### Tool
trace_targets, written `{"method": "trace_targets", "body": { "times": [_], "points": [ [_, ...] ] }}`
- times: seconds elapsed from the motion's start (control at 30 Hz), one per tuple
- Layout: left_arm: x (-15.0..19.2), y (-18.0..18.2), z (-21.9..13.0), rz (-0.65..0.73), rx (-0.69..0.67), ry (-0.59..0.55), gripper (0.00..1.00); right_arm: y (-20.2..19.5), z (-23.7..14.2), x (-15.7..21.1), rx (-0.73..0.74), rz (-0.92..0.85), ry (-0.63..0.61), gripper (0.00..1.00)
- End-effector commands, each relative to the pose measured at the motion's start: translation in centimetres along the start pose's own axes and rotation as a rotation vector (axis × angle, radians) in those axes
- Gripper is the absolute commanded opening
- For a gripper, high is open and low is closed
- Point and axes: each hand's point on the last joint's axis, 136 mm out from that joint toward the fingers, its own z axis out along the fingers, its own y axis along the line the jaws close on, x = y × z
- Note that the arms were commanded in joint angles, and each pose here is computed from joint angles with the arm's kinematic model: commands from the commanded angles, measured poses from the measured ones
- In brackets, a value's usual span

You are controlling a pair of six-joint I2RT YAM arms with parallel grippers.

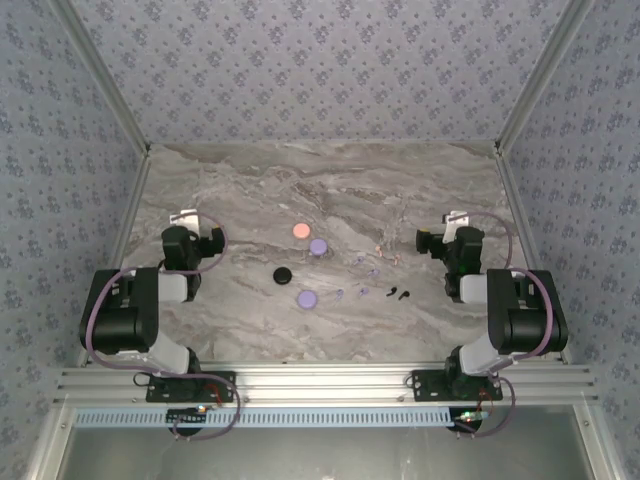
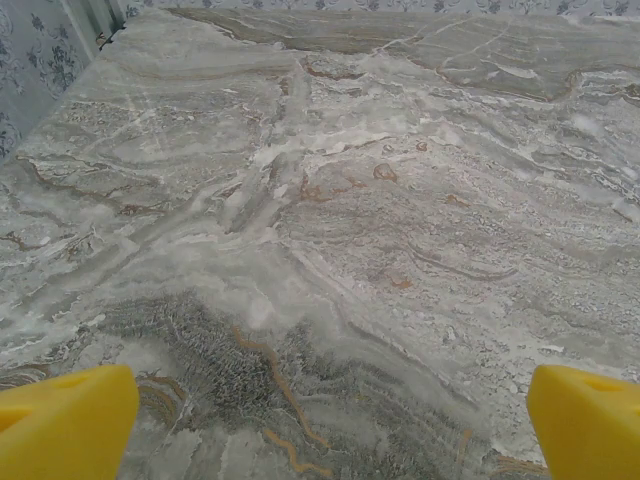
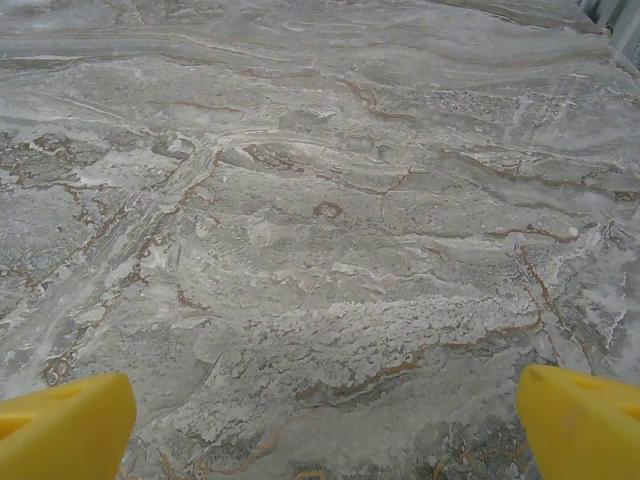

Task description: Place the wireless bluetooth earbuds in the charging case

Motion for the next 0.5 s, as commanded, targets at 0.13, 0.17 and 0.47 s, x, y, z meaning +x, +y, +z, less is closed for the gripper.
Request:
{"method": "trace_targets", "body": {
  "times": [0.13,0.17,0.47],
  "points": [
    [-0.85,-0.27,0.04,0.001,0.005,-0.021,0.99,-0.17,0.13,-0.87,0.013,0.012,-0.023,1.00],
    [-0.82,-0.27,0.05,0.001,0.005,-0.020,0.99,-0.16,0.12,-0.91,0.012,0.012,-0.023,1.00],
    [-0.80,-0.25,0.04,0.000,0.005,-0.020,0.99,-0.22,0.14,-0.85,0.000,0.023,-0.022,1.00]
  ]
}}
